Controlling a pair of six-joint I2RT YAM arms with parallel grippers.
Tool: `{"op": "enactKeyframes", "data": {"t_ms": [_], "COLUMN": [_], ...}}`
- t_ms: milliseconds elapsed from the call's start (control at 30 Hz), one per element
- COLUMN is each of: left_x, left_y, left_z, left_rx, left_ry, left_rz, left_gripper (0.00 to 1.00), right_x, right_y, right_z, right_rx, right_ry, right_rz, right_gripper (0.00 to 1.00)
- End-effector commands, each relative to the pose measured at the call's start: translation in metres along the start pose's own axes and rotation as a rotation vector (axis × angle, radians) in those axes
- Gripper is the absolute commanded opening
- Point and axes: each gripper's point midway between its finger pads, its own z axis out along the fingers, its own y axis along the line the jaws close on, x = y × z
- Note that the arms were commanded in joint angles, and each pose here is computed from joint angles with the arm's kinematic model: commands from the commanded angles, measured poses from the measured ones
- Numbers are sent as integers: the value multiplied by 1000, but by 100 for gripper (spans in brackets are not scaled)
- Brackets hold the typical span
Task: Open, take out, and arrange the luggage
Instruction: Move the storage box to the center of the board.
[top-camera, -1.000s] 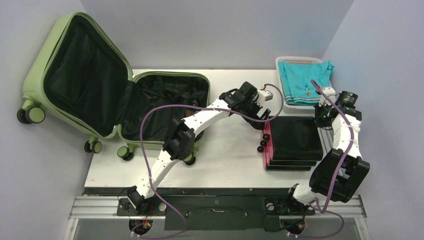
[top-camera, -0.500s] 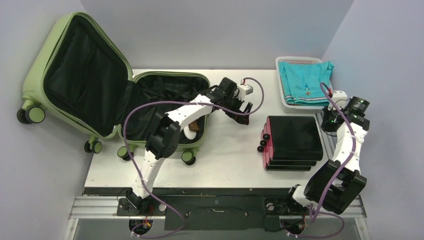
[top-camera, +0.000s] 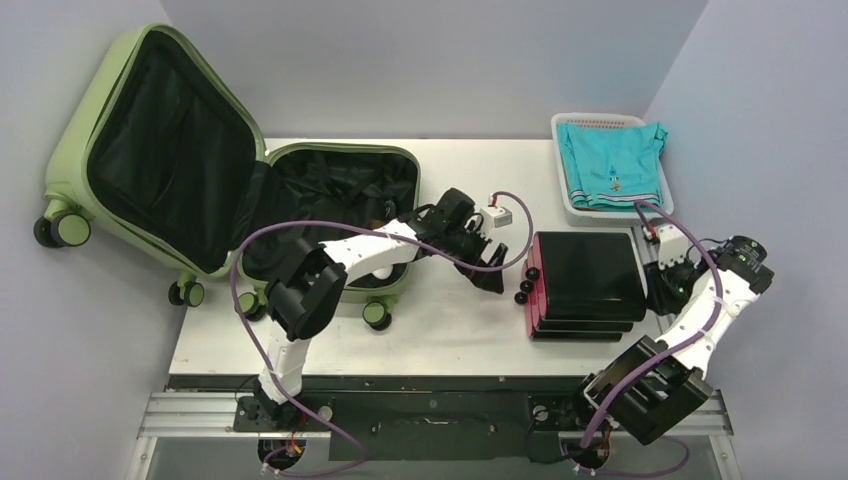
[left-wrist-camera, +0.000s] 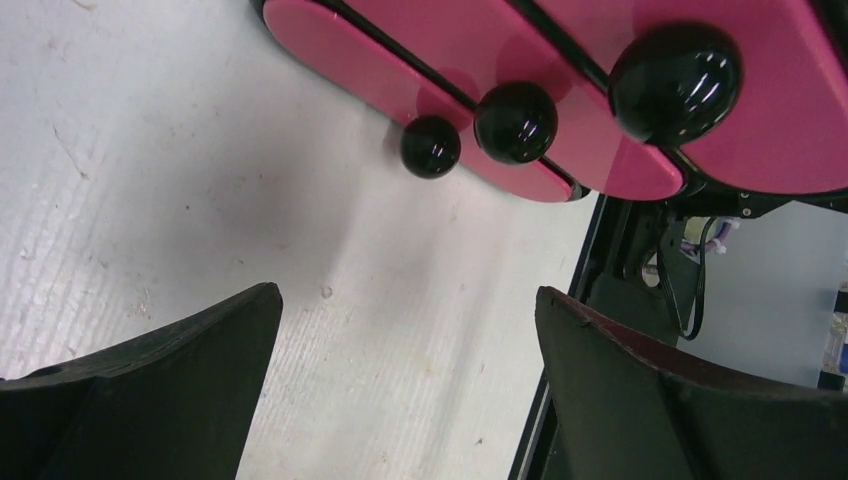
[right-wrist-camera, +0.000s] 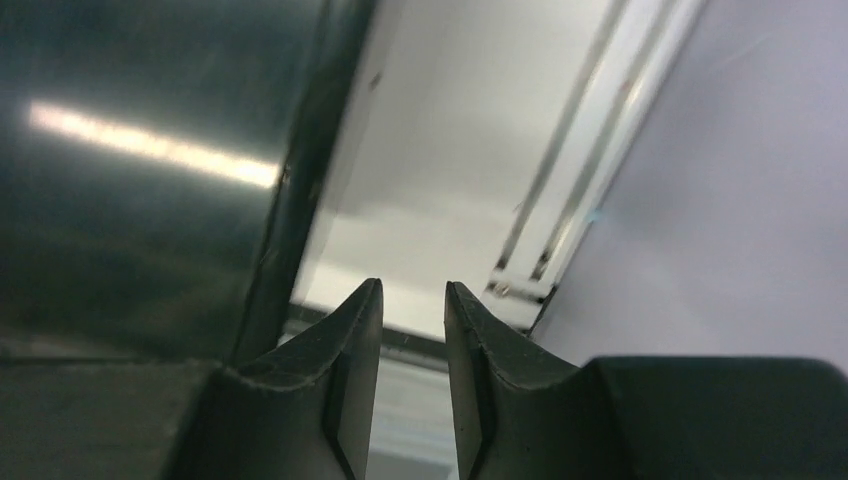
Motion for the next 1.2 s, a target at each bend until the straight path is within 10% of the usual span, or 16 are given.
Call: {"op": "enactKeyframes", "data": {"t_ms": [0, 433, 1167], "left_x": [-31, -44, -86], "left_y": [-18, -20, 12], "left_z": [-25, -46, -107], "left_rx": [49, 36, -67], "left_ry": [-115, -157, -235], "left_rz": [60, 97, 200], "left_gripper": [96, 96, 96], "right_x": [32, 79, -27], "right_y": [46, 65, 56], "right_z": [-23, -22, 38], "right_rx": [-216, -333, -251], "right_ry": [56, 129, -203], "right_rz": [-223, -374, -302], "right_gripper": [26, 40, 54]}}
